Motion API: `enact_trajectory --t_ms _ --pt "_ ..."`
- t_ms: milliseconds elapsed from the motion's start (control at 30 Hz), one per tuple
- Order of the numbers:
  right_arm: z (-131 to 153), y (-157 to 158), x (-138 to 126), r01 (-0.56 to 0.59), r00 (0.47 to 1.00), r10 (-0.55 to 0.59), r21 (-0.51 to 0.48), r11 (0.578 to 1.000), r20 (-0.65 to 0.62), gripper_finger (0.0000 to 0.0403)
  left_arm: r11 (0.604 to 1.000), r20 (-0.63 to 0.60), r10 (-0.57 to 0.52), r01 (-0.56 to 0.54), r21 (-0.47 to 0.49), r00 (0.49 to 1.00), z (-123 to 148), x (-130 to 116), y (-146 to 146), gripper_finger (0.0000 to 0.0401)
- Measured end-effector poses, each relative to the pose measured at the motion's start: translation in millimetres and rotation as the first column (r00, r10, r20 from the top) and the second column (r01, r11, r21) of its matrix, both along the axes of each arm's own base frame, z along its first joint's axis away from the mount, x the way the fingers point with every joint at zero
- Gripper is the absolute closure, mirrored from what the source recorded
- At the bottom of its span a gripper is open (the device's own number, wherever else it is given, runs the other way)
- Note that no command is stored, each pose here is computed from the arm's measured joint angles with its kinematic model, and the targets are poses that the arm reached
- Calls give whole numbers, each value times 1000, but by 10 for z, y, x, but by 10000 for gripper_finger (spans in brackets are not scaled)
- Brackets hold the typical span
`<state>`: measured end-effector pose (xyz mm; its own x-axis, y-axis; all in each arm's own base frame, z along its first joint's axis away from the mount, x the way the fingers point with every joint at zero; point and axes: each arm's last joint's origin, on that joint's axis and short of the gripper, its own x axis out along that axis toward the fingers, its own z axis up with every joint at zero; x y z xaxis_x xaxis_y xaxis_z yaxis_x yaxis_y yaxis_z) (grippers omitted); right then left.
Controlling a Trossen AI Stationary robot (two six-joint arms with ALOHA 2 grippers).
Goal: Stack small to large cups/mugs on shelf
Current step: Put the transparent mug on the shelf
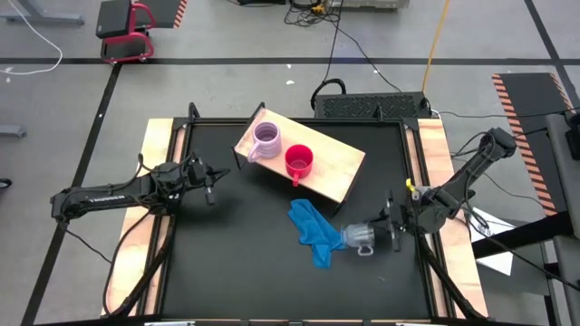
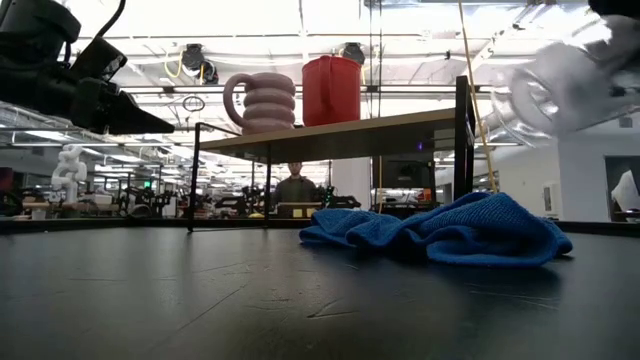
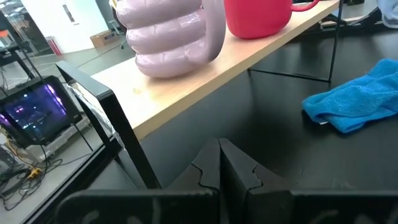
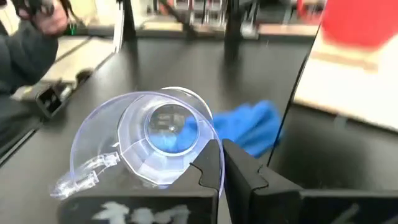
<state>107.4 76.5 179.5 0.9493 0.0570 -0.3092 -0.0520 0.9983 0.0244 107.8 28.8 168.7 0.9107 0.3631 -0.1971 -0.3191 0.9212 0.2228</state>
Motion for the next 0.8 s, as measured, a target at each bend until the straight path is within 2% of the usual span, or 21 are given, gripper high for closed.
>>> enact_trajectory --t_ms 167,333,533,633,800 --pt "179 -44 55 6 983 10 -90 996 182 403 1000 1 0 0 0 1000 1 0 0 398" --pt "430 -124 88 72 951 -24 -146 987 308 403 1000 2 -19 19 -4 1000 1 2 -5 398" --pt "703 -223 89 146 930 -69 -190 971 361 403 1000 1 -26 26 -5 1000 0 3 -7 398" --pt "765 -263 86 163 941 -84 -221 962 327 403 1000 -3 -27 27 -4 1000 -4 2 -7 398" --pt "833 -340 109 225 931 -144 -217 950 336 403 1000 -8 -28 28 0 1000 -6 2 -8 398"
